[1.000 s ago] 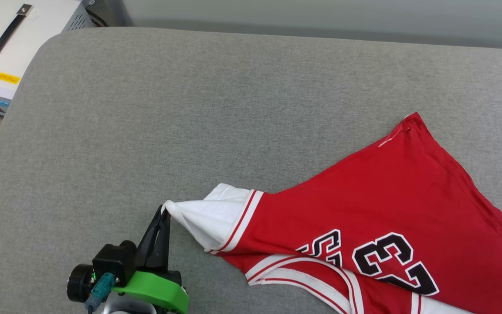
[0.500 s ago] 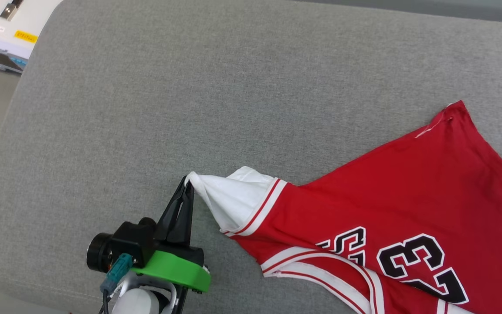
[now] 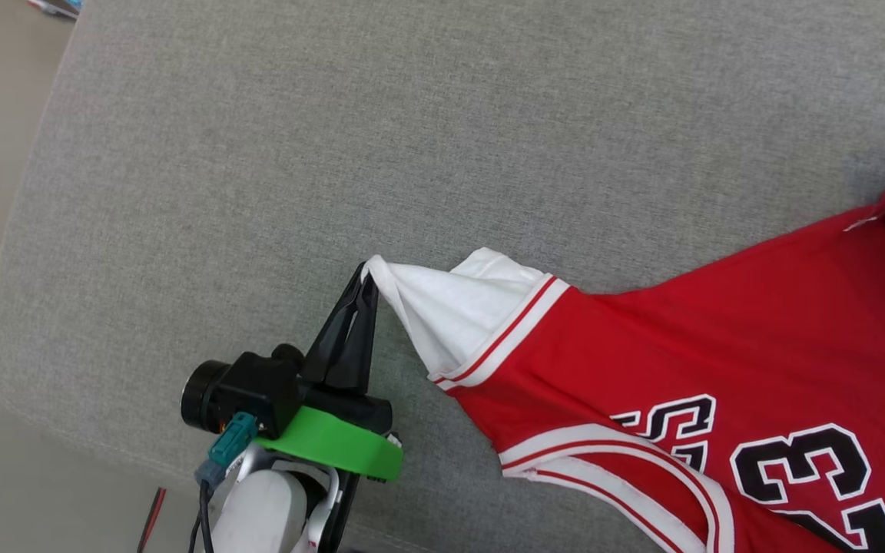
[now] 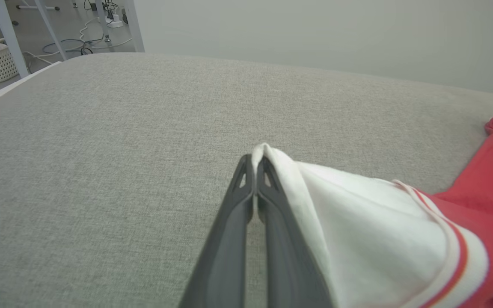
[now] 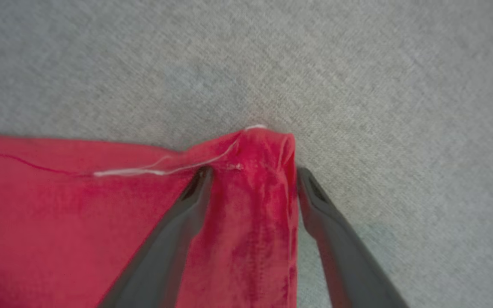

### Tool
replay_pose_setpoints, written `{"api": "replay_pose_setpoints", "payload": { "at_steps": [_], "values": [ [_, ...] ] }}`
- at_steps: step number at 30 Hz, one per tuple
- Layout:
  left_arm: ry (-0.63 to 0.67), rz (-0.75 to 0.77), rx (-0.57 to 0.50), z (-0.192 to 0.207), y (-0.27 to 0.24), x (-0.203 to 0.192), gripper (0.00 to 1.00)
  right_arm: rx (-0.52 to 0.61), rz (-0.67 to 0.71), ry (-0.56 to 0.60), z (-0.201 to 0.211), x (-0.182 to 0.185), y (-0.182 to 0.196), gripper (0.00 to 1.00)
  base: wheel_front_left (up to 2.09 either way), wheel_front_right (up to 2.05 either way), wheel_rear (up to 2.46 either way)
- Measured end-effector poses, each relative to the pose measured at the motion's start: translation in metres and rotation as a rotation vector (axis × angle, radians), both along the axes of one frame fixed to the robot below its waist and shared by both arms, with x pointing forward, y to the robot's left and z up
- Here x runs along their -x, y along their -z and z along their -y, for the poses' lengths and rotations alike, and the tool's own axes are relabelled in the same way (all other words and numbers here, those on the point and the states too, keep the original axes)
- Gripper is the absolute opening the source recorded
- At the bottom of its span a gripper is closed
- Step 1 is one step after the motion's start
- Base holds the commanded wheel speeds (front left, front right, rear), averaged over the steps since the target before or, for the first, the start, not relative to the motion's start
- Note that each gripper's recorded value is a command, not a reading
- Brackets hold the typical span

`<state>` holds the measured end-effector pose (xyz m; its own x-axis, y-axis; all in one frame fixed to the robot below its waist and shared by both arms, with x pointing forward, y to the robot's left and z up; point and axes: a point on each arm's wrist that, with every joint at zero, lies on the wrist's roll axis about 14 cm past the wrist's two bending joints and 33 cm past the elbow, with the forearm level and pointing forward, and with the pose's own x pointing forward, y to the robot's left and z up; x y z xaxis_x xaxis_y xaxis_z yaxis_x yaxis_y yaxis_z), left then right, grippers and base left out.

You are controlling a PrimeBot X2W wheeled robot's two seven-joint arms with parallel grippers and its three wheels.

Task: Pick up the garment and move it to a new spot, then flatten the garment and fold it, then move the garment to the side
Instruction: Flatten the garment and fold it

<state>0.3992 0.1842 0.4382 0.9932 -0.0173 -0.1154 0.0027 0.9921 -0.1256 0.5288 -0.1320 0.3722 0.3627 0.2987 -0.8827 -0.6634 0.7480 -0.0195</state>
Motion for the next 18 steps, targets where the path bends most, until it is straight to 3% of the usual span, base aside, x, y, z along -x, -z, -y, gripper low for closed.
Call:
{"api": "replay_pose_setpoints", "payload": {
  "at_steps": [3, 6, 7, 8, 13, 18],
  "values": [
    [-0.017, -0.018, -0.005, -0.005, 0.005, 0.003, 0.00, 0.065, -0.041, -0.034, 0.007, 0.003, 0.019, 1.00, 0.00, 0.00, 0.00],
    [-0.032, -0.027, -0.007, -0.010, 0.007, 0.004, 0.00, 0.058, -0.052, -0.046, 0.007, 0.003, 0.023, 1.00, 0.00, 0.00, 0.00],
    [-0.037, -0.028, -0.008, -0.011, 0.007, 0.004, 0.00, 0.049, -0.052, -0.046, 0.007, 0.004, 0.023, 0.42, 0.00, 0.00, 0.00],
    [-0.042, -0.028, -0.010, -0.012, 0.007, 0.004, 0.00, 0.040, -0.051, -0.043, 0.007, 0.004, 0.022, 0.00, 0.00, 0.00, 0.00],
    [-0.038, -0.014, -0.006, -0.011, 0.004, 0.002, 0.00, -0.013, -0.006, -0.022, 0.007, 0.004, 0.014, 0.00, 0.00, 0.00, 0.00],
    [-0.025, 0.022, -0.020, -0.009, -0.008, 0.000, 0.00, -0.135, 0.127, 0.004, -0.006, -0.005, -0.015, 0.00, 0.00, 0.00, 0.00]
  ]
}}
